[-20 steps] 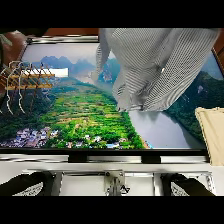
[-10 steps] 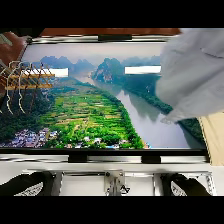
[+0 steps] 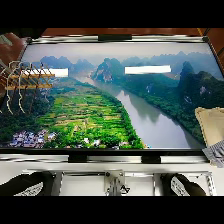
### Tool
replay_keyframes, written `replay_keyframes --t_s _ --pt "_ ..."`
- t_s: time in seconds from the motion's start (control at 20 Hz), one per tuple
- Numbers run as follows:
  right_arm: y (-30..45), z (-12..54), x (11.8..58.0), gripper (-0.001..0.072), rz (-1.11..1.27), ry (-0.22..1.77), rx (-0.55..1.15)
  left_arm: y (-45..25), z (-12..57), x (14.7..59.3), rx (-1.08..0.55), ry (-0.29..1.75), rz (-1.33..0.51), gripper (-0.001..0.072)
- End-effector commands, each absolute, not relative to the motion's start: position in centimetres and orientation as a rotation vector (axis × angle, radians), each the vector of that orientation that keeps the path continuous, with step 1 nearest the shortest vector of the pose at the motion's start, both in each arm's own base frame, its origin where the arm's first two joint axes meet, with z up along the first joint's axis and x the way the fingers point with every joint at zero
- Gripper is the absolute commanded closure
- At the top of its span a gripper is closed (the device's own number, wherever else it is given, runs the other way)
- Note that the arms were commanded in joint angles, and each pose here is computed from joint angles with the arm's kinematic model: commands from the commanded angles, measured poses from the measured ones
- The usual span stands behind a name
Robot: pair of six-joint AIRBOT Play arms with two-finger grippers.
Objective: Fold the shirts.
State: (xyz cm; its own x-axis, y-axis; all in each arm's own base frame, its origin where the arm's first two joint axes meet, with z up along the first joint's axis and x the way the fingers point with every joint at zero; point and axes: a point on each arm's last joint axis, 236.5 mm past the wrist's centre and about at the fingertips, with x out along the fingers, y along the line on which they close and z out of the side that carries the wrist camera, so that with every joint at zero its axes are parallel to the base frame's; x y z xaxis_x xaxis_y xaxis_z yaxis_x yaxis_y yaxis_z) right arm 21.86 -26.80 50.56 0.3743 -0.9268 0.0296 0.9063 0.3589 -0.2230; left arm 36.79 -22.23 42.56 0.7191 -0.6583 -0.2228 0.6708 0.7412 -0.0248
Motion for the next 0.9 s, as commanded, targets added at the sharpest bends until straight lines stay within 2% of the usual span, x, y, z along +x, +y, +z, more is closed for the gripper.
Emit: replay_keyframes --t_s 0.0,0.2,0.4,0.85 --pt "-29.5 51.0 19.8 0.0628 -1.267 0.067 -0.192 -22.2 42.5 36.9 0.061 0.227 -0.734 0.0153" --pt "-31.8 48.3 20.6 0.0629 -1.275 0.132 -0.125 -22.2 42.5 36.9 0.061 0.226 -0.734 0.0162" --pt "-33.8 48.2 21.0 0.0629 -1.302 0.132 -0.156 -22.2 42.4 36.8 0.060 0.227 -0.734 0.0169" --pt "-39.3 48.0 15.0 0.0629 -1.491 0.111 -0.152 -22.4 39.8 35.7 0.098 0.340 -0.767 0.0169"
